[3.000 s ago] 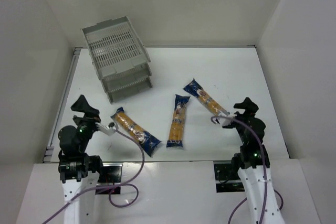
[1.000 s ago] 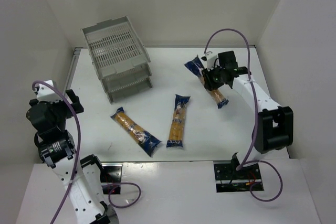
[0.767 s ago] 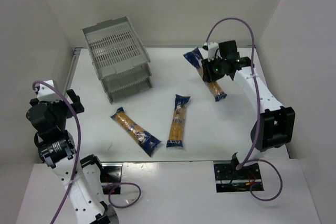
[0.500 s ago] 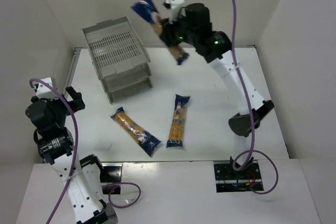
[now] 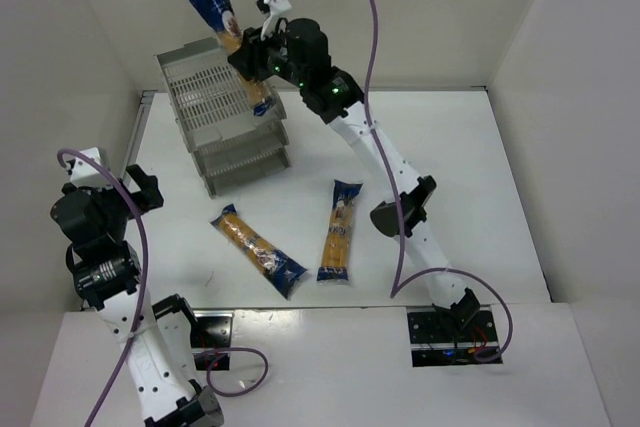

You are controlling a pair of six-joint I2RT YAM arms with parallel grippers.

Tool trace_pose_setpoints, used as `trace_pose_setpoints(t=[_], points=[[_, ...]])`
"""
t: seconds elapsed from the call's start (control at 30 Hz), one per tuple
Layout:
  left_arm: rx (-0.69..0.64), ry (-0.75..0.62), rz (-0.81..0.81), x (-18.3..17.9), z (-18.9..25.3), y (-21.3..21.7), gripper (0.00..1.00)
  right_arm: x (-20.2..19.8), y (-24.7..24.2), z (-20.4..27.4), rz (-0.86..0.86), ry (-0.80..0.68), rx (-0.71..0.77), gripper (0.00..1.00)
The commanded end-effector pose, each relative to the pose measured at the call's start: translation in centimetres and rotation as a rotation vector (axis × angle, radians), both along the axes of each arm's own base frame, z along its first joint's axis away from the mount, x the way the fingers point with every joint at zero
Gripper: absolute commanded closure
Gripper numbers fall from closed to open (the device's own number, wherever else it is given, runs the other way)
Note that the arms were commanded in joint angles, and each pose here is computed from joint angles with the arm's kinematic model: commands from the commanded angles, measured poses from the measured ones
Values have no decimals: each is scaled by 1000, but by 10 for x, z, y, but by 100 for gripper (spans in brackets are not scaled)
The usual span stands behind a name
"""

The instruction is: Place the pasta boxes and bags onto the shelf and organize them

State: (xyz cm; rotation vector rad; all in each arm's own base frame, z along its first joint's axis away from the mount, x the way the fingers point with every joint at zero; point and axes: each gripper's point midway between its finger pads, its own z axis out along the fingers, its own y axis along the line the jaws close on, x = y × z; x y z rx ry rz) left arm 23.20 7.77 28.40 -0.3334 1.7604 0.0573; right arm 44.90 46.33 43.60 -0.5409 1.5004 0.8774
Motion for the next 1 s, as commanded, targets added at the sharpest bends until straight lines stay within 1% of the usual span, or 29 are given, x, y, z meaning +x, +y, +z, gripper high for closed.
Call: trace_pose_setpoints(t=[0.0,0.07,0.1,0.13,0.3,0.37,0.4,0.53,0.6,0.63,0.67,0.7,0.77,0.9,0.93,0.97], points=[[-15,-28,-7,6,-1,1,1,-31,9,90,41,-186,249,100],[-10,-36,-7,6,1,1,1,-28,13,89,27,-195,266,100],[-10,-36,-7,6,1,1,1,-21,18,78,16,-174,268,100],[-10,-36,-7,6,1,1,1,-19,18,81,5,-180,291,100],[-10,-36,-7,5,-1,0,1,9,20,59,-97,-137,345,100],[-3,-43,2,4,1,1,1,14,24,50,-127,-113,350,100],[-13,-43,4,5,-2,1,1,18,19,53,-160,-110,372,100],[-8,-51,4,3,0,1,1,30,26,32,-185,-101,354,100],[-8,-51,4,3,0,0,1,31,36,17,-189,-104,318,95],[-8,-51,4,3,0,0,1,28,38,19,-197,-116,319,92],[-8,-51,4,3,0,0,1,33,40,11,-210,-112,317,90],[-13,-43,4,4,-4,1,1,36,42,2,-215,-121,290,86],[-7,-52,3,3,-3,0,1,34,49,-3,-208,-127,282,80],[0,-59,12,1,-1,1,1,38,50,-12,-222,-122,259,51],[0,-59,12,1,-1,1,1,38,50,-12,-222,-122,258,39],[5,-67,12,0,1,0,1,41,47,-18,-248,-106,243,33]])
